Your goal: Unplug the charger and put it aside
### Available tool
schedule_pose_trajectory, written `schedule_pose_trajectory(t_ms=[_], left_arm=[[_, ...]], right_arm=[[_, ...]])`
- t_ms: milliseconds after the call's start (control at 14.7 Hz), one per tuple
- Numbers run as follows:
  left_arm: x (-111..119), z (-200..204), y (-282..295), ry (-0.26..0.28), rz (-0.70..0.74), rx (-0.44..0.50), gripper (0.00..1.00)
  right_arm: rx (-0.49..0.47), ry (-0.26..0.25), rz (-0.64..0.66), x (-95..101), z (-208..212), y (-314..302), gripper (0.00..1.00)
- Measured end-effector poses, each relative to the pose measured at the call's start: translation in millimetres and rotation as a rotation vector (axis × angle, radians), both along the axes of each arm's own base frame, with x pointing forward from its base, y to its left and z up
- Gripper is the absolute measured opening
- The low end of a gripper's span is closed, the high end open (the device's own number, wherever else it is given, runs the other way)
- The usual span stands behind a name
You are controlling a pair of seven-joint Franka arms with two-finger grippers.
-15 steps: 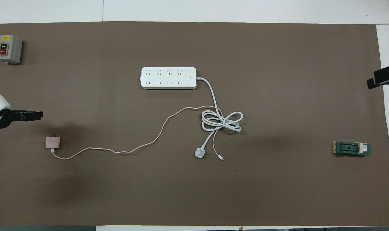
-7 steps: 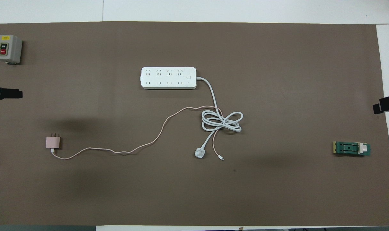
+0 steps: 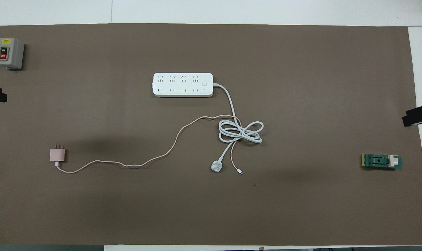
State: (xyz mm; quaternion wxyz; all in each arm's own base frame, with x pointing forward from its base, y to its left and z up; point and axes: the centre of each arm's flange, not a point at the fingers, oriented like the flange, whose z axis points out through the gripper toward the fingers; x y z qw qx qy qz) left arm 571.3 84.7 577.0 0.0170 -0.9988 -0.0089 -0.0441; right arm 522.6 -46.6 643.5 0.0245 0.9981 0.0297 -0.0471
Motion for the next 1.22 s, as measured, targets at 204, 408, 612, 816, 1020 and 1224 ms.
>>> schedule_pose_trajectory(t_ms=[204,408,612,816,1020,1224], left_arm=[[-17,27,-21,0.019,0.024,-0.007,1.0],[-27,36,-54,0.039,0.007,-0.009,1.0],[-30,36,-76,0.071,-0.026,-0.009,1.0],[-34,36,-87,0.103,-0.045,-0.009,1.0],[-34,36,-99,0.102,-0.068,-0.007,1.0],[-31,35,-107,0.082,-0.083,-0.006,1.0]], right_arm=[[0.001,0.02,-0.003,-2.4,-2,-1,1.0],[0.001,0.014,-0.008,-2.6,2,-4,1.0],[0.001,0.011,-0.016,-5.0,10,-7,1.0],[0.001,0.009,-0.015,-5.3,13,-6,1.0],[0.0,0.01,-0.012,-4.9,13,-5,1.0],[0.0,0.01,-0.011,-4.7,12,-4,1.0]])
